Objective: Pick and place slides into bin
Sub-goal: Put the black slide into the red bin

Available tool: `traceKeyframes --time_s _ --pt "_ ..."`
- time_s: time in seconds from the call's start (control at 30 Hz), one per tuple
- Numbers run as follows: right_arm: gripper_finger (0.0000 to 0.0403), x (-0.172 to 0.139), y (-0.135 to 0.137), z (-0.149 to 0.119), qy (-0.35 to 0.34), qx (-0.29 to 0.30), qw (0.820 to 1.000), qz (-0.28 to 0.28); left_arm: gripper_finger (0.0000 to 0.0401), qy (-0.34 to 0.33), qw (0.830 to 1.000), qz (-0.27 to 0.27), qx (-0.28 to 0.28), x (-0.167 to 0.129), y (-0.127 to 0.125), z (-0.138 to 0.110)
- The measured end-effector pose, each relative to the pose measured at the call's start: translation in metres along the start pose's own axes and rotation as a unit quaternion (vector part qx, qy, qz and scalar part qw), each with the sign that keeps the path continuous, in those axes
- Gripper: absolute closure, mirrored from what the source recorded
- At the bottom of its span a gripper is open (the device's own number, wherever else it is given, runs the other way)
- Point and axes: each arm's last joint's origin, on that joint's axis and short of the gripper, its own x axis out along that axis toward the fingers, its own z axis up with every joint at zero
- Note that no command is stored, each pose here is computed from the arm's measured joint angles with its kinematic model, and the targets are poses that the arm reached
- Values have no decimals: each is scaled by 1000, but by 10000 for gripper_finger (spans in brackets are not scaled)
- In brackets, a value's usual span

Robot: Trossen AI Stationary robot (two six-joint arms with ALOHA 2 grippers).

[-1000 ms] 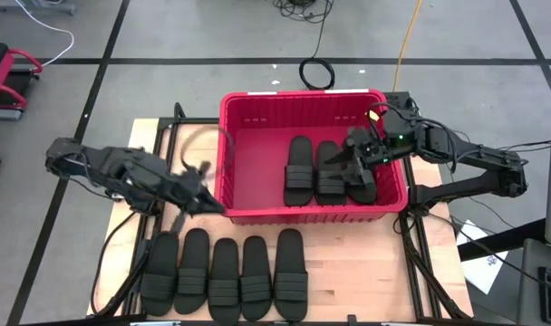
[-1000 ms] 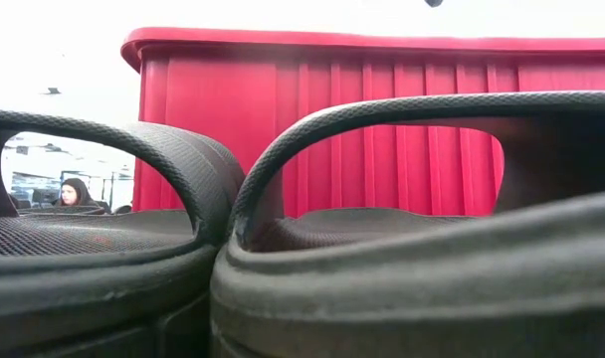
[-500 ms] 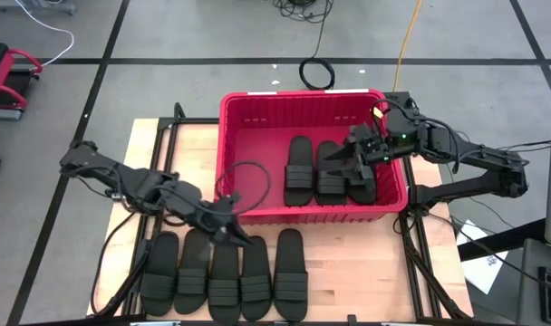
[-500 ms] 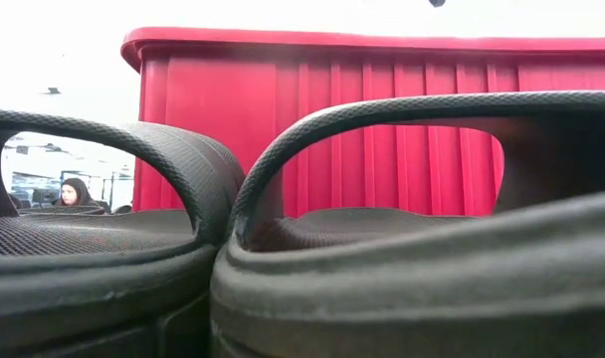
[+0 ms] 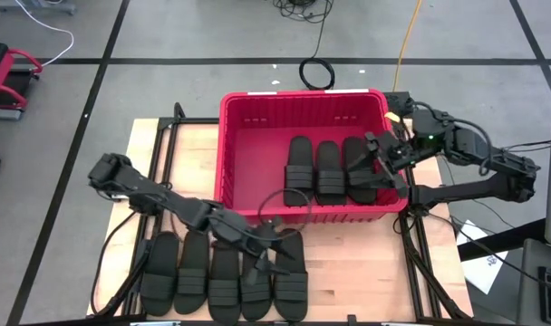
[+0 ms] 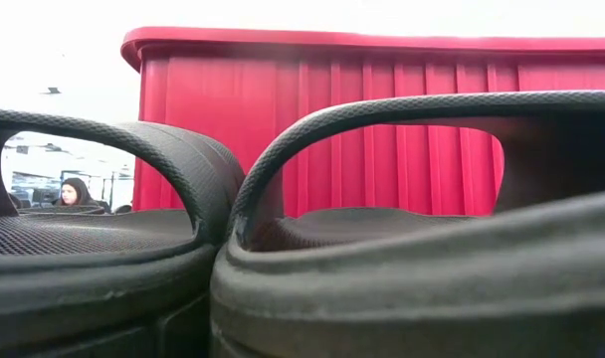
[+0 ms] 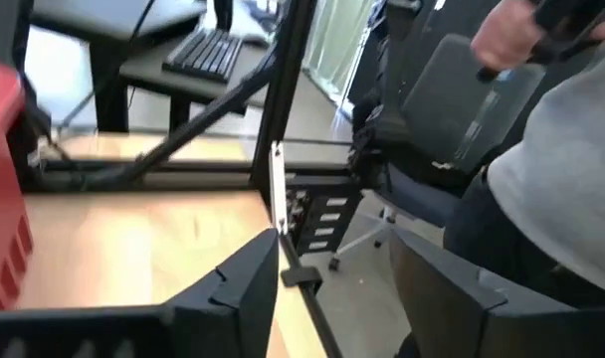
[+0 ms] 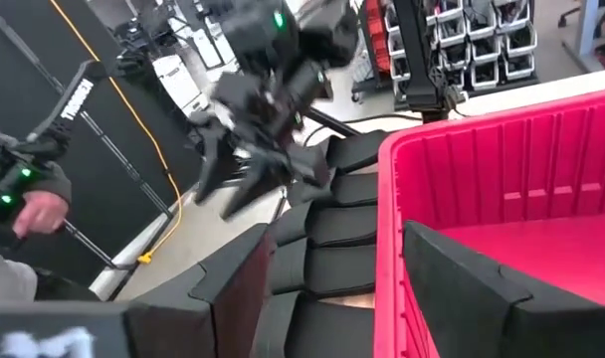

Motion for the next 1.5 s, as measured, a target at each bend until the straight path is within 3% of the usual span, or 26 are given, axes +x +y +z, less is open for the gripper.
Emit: traceKeyframes --time_s 0.33,0.6,0.77,0.93,1.2,1.5 --pt "181 -20 10 -8 4 -4 1000 -2 187 89 995 10 -39 45 18 -59" --pt "181 -23 12 -9 2 8 1000 -2 187 157 985 -21 -66 58 23 -88" --pt "181 -22 11 -8 -1 6 1000 -2 187 226 971 -5 -82 57 28 -107" --pt "181 -22 12 -7 -5 16 1000 -2 187 257 958 21 -124 54 36 -113" --pt "181 -21 11 -7 -4 18 1000 -5 187 257 957 49 -122 52 50 -110" --pt "181 -21 10 -7 -3 28 1000 -6 187 264 958 30 -112 55 52 -115"
